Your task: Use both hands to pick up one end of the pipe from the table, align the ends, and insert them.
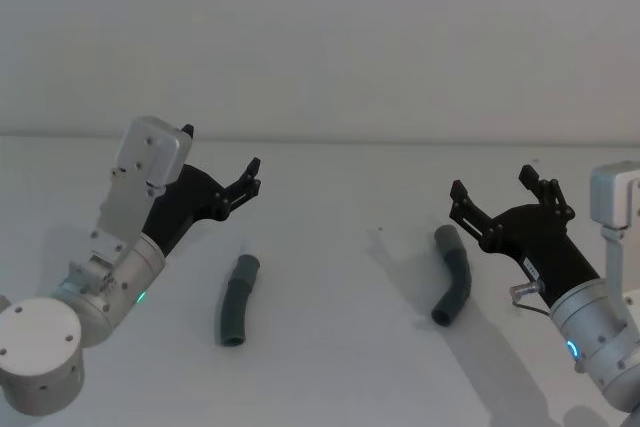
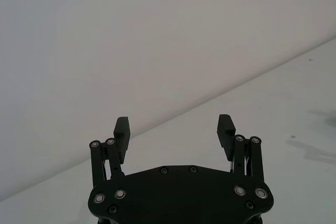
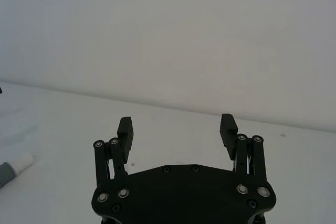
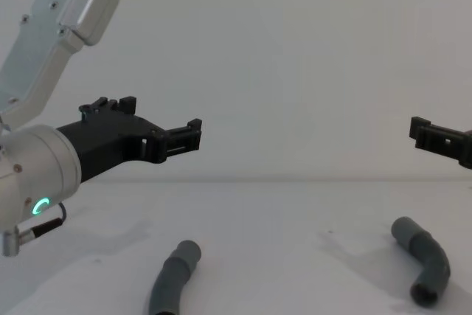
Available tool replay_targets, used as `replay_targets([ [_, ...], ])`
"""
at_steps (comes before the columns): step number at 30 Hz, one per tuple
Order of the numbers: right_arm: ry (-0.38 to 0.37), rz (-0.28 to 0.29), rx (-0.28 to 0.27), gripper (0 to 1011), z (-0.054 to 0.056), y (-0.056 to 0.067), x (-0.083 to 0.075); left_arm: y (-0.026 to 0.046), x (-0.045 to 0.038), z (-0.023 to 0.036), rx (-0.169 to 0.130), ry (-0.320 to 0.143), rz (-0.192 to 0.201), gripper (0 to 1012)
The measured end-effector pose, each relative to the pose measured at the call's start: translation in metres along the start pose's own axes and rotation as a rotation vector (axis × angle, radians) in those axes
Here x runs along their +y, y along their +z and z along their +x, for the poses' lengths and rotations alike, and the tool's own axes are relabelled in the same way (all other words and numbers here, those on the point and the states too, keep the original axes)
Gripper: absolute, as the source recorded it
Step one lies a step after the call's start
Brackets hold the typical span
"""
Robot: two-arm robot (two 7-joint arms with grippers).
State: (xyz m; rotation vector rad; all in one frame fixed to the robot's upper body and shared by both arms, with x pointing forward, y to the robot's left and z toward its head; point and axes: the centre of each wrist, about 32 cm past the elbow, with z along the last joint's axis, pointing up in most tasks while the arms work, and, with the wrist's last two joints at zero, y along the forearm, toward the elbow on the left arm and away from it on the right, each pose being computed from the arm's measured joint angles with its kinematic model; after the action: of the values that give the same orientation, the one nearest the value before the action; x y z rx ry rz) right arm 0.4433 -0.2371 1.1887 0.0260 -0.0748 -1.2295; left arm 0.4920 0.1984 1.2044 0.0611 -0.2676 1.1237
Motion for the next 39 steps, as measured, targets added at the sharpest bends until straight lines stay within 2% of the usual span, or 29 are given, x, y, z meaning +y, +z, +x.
replay_targets([
  [23, 0.0, 0.0, 0.0, 1002, 0.0, 0.0, 0.0, 0.0, 0.0, 0.0, 0.001, -0.004, 0.002, 1001],
  [29, 0.0, 0.0, 0.0, 1002, 0.0, 0.0, 0.0, 0.0022, 0.0008, 0.0013, 0.017, -0.031, 0.03, 1001],
  [39, 0.0, 0.0, 0.0, 1002, 0.0, 0.0, 0.0, 0.0119, 0.0068, 0.0015, 0.061, -0.095, 0.121, 1001],
])
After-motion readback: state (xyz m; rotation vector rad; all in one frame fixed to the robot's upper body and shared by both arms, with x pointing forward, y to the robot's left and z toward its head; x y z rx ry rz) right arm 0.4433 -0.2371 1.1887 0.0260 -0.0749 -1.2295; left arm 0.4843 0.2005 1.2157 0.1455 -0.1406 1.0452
